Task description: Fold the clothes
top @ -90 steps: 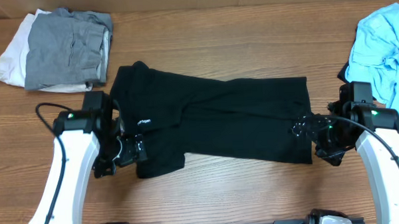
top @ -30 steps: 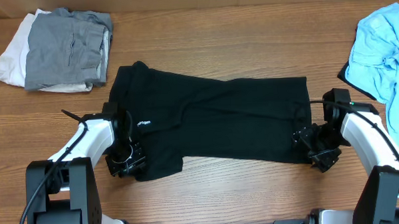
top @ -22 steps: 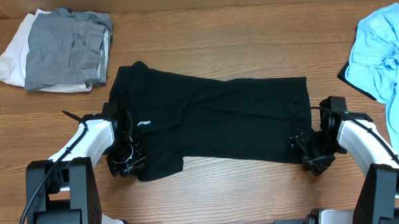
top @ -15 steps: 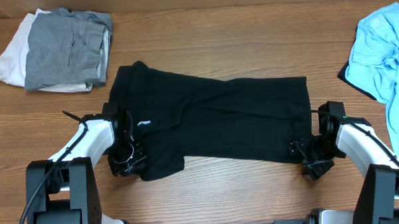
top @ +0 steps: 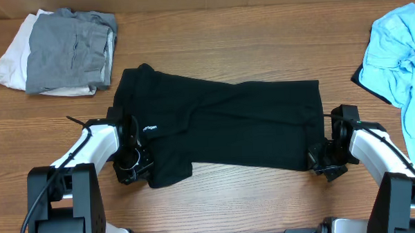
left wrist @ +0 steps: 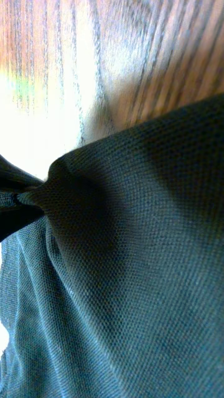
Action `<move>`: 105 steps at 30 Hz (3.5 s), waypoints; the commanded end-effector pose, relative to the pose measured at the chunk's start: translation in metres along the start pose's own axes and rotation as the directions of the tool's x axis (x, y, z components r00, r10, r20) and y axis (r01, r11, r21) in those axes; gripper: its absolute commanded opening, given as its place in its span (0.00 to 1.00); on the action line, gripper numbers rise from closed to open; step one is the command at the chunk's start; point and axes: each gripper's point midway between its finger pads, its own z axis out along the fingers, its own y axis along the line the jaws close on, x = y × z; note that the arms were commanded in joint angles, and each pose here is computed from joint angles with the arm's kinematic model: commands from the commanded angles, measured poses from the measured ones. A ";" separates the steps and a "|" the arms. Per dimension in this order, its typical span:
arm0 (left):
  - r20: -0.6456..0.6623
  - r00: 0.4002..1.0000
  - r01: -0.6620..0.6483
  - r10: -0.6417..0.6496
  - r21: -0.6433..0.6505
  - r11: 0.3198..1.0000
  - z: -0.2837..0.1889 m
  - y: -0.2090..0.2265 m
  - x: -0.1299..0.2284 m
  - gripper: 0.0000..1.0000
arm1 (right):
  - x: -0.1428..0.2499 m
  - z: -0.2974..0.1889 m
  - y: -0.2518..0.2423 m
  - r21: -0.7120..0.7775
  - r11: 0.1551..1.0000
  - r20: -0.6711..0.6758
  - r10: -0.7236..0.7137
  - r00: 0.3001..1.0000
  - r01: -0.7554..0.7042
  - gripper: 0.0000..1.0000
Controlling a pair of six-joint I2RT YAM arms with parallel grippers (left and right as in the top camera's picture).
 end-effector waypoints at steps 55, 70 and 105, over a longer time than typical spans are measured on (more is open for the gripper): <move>0.732 0.668 -0.325 0.133 0.127 0.937 -0.140 -0.093 -0.142 0.04 | -0.081 -0.095 0.154 -0.371 0.920 0.361 0.017 0.932 0.126 0.04; 0.782 0.611 -0.360 0.123 0.136 0.923 -0.126 -0.108 -0.183 0.28 | -0.096 -0.073 0.172 -0.386 0.912 0.364 0.012 0.931 0.140 0.11; 0.252 0.939 -0.259 0.234 0.071 0.963 -0.103 -0.129 -0.036 0.95 | -0.047 -0.198 0.172 -0.251 0.852 0.328 -0.373 0.868 0.460 1.00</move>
